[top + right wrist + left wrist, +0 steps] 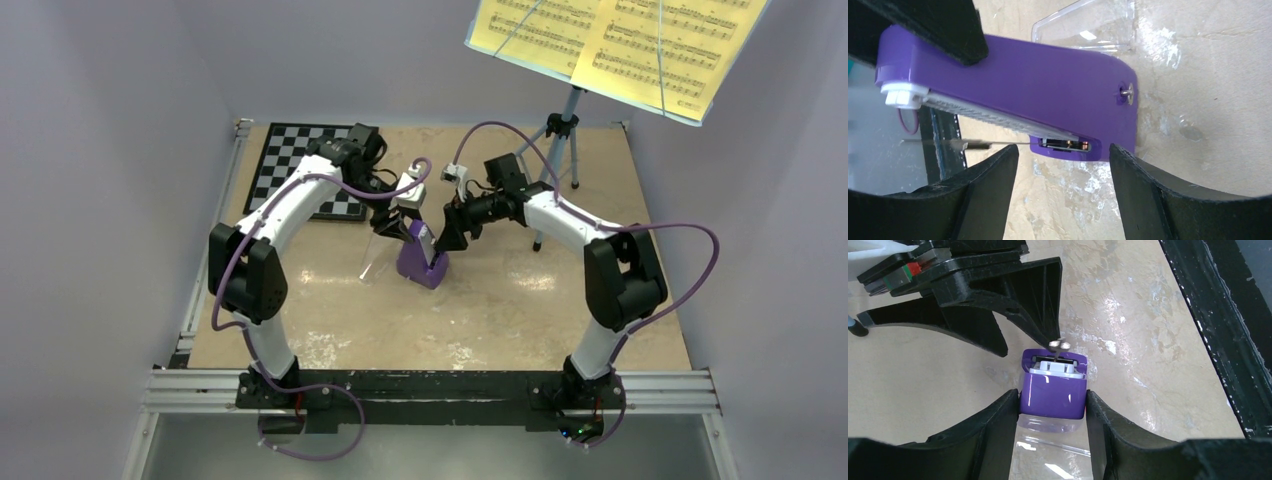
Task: Pack up the instrument practice props
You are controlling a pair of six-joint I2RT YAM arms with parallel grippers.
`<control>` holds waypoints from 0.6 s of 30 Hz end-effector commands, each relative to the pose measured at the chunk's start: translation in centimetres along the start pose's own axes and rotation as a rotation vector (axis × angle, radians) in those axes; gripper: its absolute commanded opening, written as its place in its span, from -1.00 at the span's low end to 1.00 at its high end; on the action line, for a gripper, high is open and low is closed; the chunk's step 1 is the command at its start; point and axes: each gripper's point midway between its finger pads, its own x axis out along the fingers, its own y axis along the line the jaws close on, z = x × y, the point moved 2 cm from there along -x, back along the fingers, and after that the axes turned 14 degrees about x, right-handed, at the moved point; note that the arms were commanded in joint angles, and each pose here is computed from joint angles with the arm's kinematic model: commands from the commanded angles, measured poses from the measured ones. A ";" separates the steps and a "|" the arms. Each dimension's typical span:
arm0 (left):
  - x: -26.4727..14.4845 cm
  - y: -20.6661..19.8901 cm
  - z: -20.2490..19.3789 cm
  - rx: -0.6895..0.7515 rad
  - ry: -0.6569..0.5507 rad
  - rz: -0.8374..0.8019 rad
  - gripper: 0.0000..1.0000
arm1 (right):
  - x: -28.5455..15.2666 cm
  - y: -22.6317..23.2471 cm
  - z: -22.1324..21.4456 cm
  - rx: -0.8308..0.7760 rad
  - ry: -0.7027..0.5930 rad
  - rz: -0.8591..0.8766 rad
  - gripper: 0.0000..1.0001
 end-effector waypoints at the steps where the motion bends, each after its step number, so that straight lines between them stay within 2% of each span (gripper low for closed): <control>1: 0.3 -0.4 -0.3 0.011 0.000 -0.039 -1.00 | -0.6 1.3 -0.6 -0.050 0.036 0.084 0.45; 7: 0.4 -0.4 -0.4 0.024 -0.006 -0.051 -1.00 | -0.8 1.9 -1.1 -0.099 0.055 0.135 0.46; 18: 0.3 -0.3 -0.2 0.028 -0.007 -0.050 -1.00 | 0.4 0.5 1.7 -0.039 0.004 0.086 0.44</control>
